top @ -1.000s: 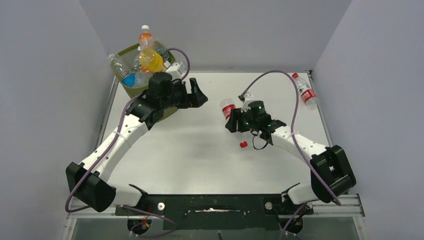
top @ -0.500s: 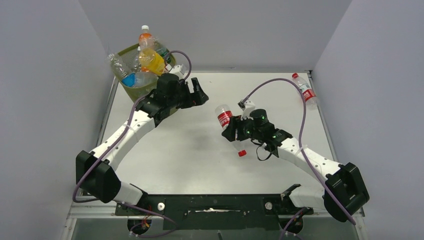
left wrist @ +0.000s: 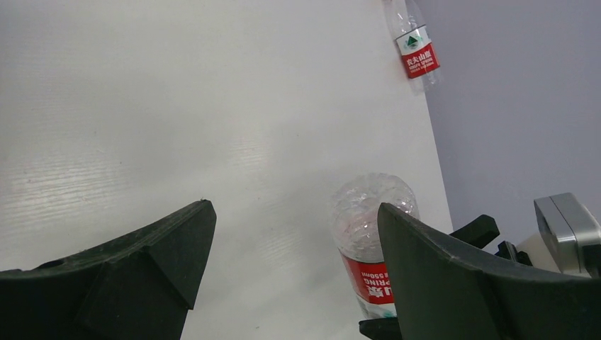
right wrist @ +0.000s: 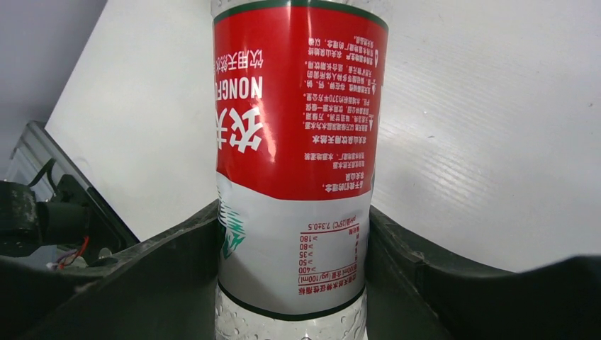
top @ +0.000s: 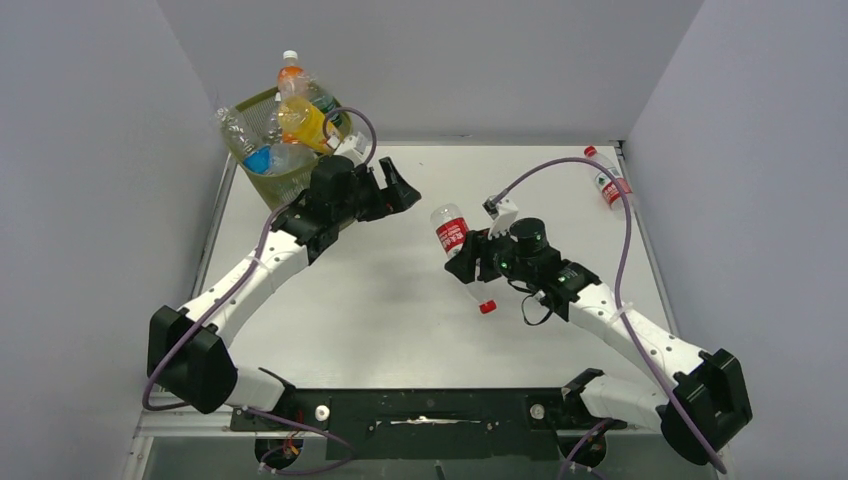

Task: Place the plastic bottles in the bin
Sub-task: Place the plastic bottle in the trash bin.

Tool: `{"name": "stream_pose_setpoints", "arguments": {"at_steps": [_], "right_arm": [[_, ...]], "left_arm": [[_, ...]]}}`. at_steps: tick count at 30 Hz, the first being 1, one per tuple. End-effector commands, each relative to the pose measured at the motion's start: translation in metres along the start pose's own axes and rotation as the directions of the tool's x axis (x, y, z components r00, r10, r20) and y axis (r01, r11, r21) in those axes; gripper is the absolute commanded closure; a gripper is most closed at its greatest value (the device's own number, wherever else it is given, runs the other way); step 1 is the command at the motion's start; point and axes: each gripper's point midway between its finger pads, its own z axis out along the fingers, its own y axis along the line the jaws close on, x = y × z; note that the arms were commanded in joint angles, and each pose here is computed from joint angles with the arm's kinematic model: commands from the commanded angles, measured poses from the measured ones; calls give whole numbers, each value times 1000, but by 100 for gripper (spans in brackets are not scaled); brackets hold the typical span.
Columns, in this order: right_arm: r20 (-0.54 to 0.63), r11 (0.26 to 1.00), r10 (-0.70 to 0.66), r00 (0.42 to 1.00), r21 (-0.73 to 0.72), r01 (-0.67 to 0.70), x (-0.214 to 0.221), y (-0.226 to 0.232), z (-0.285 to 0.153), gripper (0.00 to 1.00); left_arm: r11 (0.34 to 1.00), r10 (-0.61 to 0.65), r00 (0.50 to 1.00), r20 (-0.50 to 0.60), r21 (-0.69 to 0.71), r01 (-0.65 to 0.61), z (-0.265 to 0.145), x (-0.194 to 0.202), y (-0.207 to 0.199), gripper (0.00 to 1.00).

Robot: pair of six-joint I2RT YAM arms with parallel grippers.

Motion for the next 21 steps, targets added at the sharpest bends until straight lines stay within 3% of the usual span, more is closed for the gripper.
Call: {"name": "stream_pose_setpoints", "arguments": {"at_steps": [1,12,21], "right_arm": [[96,997,17,995,-71,-10,-16,22,-10,48],[130,993,68,989,-105,-54,-20,36,-20,48],[180,982,71,981,-187,-37,-34,55,-34,47]], "left_arm": [[992,0,998,70,124,-8,-17,-18,-29,14],[982,-21,998,53,188,11,-23,-7,-34,14],[957,-131,989,72,268,108,-18,-9,-44,15]]}}
